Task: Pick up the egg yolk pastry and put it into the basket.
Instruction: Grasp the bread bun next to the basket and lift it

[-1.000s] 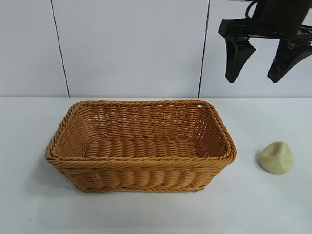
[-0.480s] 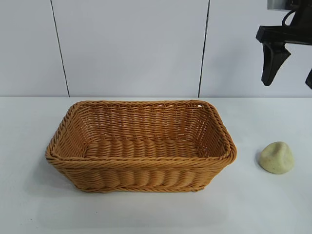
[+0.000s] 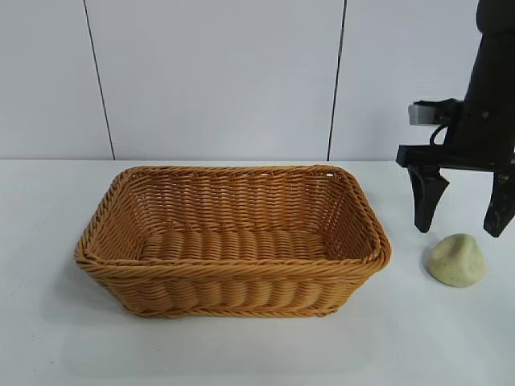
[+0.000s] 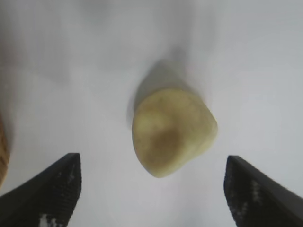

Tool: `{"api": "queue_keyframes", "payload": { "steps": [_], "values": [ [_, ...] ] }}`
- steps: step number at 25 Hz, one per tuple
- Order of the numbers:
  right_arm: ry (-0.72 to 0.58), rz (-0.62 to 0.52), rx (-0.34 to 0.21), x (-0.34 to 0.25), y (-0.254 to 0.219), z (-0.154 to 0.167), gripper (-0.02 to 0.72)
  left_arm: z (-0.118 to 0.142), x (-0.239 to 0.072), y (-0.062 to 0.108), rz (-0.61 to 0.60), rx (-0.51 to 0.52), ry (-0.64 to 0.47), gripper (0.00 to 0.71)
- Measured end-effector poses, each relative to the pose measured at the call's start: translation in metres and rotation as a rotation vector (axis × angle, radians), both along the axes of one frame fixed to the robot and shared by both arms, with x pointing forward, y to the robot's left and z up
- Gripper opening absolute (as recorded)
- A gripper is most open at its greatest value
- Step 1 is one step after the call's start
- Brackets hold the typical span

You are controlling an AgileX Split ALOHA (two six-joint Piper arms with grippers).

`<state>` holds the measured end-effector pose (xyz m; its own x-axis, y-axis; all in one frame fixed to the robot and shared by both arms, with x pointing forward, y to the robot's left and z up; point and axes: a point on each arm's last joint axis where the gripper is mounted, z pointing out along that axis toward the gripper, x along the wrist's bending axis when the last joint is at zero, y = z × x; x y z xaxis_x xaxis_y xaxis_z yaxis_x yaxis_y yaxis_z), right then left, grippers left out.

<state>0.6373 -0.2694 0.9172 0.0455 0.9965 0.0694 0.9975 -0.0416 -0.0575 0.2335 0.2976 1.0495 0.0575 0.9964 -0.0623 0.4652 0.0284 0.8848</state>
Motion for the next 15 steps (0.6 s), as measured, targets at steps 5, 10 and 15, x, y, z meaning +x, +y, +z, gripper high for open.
{"api": "queue_keyframes", "payload": {
  "steps": [5, 10, 15],
  "values": [
    [0.024, -0.021, -0.015, 0.003, -0.001, -0.023, 0.57, 0.0, 0.0, 0.0, 0.0, 0.0, 0.0, 0.633],
    [0.05, -0.024, -0.022, 0.004, -0.001, -0.035, 0.515, 0.0, 0.0, 0.0, 0.0, 0.0, 0.0, 0.633],
    [0.061, -0.015, -0.035, 0.003, -0.003, -0.038, 0.277, 0.0, 0.0, 0.0, 0.0, 0.0, 0.0, 0.632]
  ]
}}
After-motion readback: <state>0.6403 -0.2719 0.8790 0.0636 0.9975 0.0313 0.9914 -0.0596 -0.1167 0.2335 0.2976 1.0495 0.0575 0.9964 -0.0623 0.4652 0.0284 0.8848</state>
